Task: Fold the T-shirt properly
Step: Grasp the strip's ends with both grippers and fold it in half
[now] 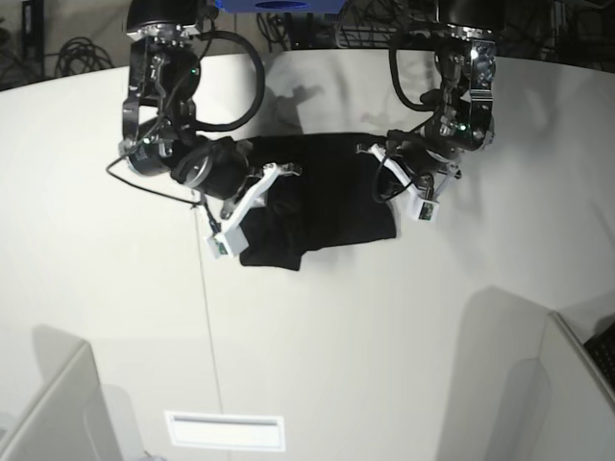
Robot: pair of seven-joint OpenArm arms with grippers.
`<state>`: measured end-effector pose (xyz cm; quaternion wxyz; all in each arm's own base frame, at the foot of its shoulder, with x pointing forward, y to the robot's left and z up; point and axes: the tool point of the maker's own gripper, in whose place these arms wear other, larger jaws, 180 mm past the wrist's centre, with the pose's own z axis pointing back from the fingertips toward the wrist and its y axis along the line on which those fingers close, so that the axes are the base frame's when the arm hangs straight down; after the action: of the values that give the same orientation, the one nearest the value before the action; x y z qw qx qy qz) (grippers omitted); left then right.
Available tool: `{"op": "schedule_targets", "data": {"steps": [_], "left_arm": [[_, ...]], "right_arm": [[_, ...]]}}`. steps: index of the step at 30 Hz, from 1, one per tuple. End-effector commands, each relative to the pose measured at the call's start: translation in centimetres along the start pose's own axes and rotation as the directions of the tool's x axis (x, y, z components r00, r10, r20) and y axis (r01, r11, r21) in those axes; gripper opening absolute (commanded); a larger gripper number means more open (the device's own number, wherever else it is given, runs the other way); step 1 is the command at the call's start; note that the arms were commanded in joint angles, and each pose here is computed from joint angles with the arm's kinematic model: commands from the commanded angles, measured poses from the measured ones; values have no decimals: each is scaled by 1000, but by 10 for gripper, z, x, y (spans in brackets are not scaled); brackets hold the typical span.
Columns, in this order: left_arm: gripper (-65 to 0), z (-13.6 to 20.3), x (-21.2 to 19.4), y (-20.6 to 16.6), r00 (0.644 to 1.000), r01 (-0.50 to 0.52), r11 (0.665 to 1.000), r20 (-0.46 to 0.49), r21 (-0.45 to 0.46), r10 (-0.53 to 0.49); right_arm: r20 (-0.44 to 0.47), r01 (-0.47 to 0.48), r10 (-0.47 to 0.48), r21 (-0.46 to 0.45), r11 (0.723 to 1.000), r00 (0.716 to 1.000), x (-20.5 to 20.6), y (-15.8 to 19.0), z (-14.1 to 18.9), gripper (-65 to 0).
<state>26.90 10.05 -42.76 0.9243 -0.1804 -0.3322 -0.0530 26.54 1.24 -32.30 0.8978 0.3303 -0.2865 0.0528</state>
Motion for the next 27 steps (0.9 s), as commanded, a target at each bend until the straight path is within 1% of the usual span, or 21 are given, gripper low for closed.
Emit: {"op": "schedule_targets", "data": {"steps": [1, 3, 6, 8, 15, 17, 22, 25, 27], "left_arm": [[-650, 4, 13, -1, 999, 15, 1000, 40, -11, -15], [-650, 5, 13, 2, 999, 21, 1000, 38, -6, -21], [-650, 6, 13, 6, 999, 25, 1000, 36, 3, -25], [-650, 8, 15, 11, 999, 9, 1000, 45, 13, -9], [-650, 12, 10, 20, 999, -10, 999, 42, 33, 8], [-650, 12, 10, 20, 999, -10, 999, 42, 33, 8], [-650, 11, 10, 17, 999, -11, 1000, 42, 28, 10], [-650, 12, 9, 19, 999, -10, 999, 38, 32, 9], [-650, 16, 3, 20, 1000, -9, 999, 29, 36, 8]], "right_arm": [[44, 4, -6, 43, 999, 999, 12, 16, 1, -650], [43, 15, -17, 53, 998, 999, 12, 23, -4, -650], [67, 15, -20, 70, 997, 998, 14, 34, -9, -650], [73, 25, -31, 75, 997, 997, 13, 36, -12, -650], [86, 76, -81, 57, 995, 993, 10, 23, -29, -650], [92, 82, -88, 62, 995, 992, 10, 24, -33, -650], [85, 52, -62, 116, 992, 994, 0, 51, -51, -650], [74, 107, -113, 78, 991, 991, -6, 43, -57, -650], [85, 111, -117, 74, 991, 990, -5, 44, -58, -650]]}}
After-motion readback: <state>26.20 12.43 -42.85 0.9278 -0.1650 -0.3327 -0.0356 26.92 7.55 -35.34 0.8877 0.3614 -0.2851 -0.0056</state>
